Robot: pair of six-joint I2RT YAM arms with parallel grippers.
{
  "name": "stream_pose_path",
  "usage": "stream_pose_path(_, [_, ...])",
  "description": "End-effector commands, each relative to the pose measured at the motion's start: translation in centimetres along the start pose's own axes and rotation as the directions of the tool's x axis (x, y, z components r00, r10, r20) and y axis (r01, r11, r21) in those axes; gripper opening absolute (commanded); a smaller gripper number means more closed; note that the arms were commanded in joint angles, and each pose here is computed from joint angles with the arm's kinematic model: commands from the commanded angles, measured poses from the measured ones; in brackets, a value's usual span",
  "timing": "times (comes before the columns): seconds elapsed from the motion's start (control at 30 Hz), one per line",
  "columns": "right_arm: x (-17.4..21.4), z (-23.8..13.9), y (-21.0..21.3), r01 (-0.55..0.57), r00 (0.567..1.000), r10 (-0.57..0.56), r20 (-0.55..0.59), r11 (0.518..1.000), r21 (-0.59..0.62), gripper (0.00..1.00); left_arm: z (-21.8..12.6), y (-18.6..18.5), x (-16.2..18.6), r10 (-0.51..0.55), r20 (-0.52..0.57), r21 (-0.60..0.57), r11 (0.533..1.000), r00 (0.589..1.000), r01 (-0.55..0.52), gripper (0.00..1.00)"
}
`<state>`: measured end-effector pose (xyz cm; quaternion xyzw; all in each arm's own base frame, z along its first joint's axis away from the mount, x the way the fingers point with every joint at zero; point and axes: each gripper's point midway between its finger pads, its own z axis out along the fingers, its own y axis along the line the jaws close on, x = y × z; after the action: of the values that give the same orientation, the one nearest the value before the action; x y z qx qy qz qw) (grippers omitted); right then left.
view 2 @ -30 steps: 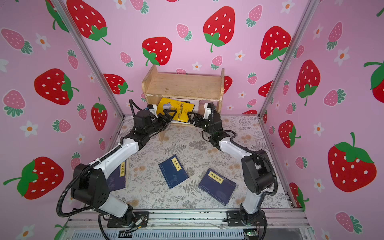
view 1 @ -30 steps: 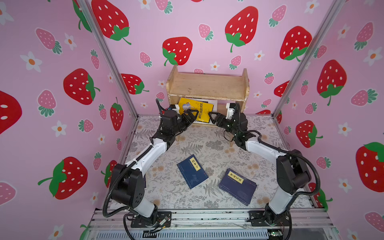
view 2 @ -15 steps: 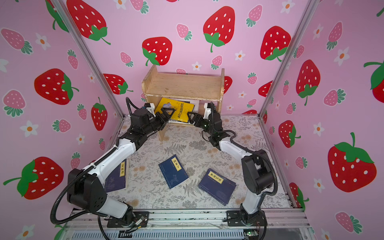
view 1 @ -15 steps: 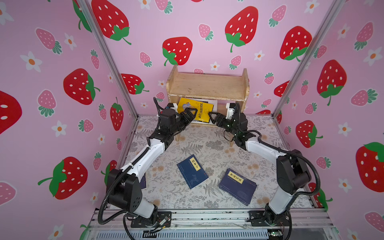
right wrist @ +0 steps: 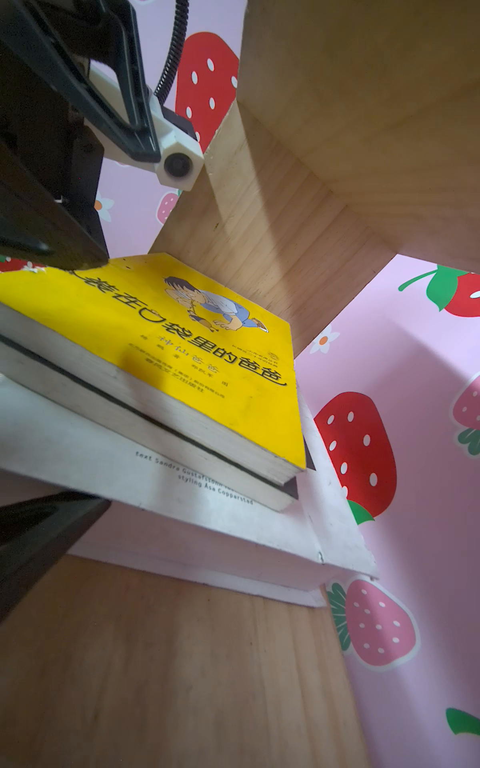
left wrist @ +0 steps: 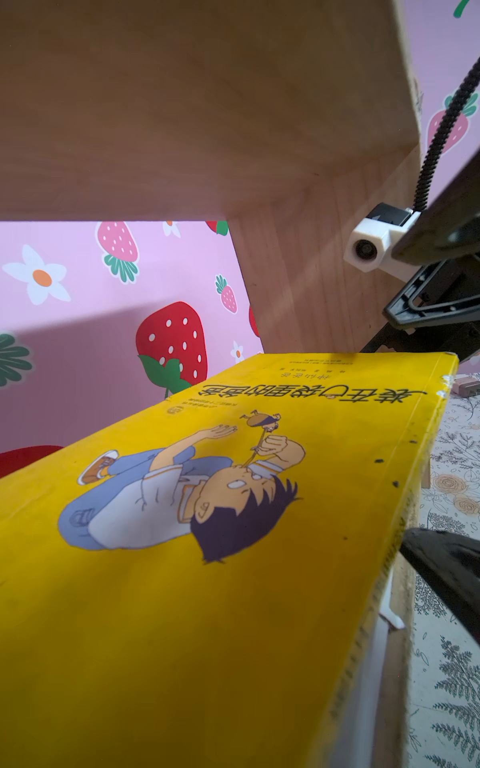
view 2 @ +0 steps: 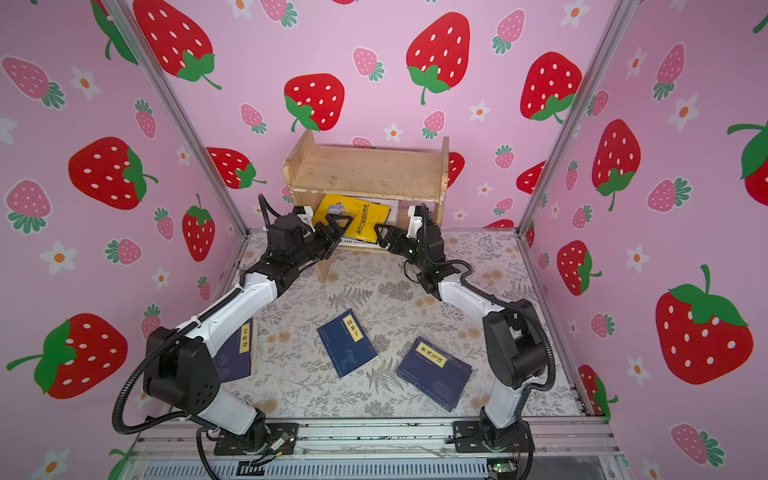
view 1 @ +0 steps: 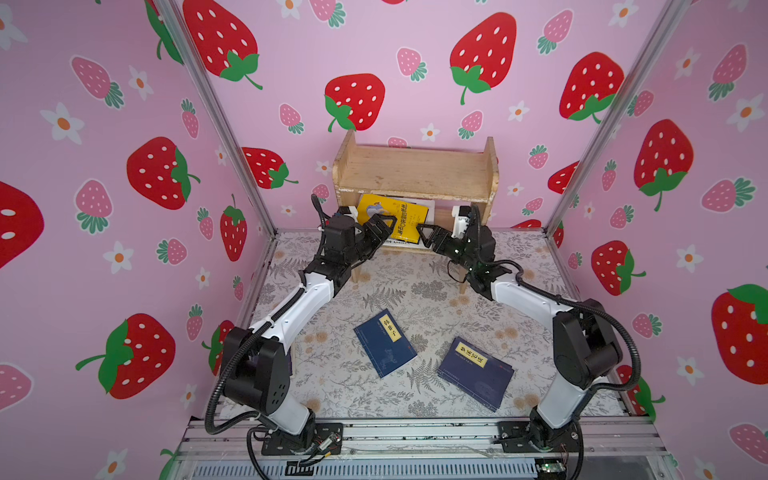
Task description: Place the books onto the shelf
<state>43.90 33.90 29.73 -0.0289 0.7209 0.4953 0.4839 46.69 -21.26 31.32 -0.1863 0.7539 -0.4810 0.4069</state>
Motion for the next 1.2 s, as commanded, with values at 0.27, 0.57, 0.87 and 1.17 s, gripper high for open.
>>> stream_pose_path(0.27, [-1.8, -0.3, 5.0, 0.044, 0.999, -0.04, 0.033, 0.99, -0.132, 0.84, -0.9, -3.2, -0.3, 0.009, 0.026, 0.089, 0.996, 1.0, -0.012, 1.0])
stream_pose_path(0.57, [-4.6, -2.6, 4.2, 0.157, 0.979, -0.158, 0.126, 0.987, 0.024, 0.84, -2.9, -3.7, 1.3, 0.059, 0.019, 0.05, 0.997, 0.998, -0.06, 1.0])
stream_pose_path(0.87, [-5.7, -4.7, 3.7, 0.201, 0.963, -0.221, 0.153, 0.97, 0.136, 0.85, -8.7, -0.4, -3.1, 0.36, 0.072, -0.256, 0.908, 0.93, -0.332, 1.0])
stream_pose_path(1.17, [-5.6, -3.8, 2.7, 0.249, 0.955, -0.273, 0.114, 0.95, 0.188, 0.84, -13.2, 3.3, -7.9, 0.481, 0.131, -0.408, 0.823, 0.867, -0.395, 1.0])
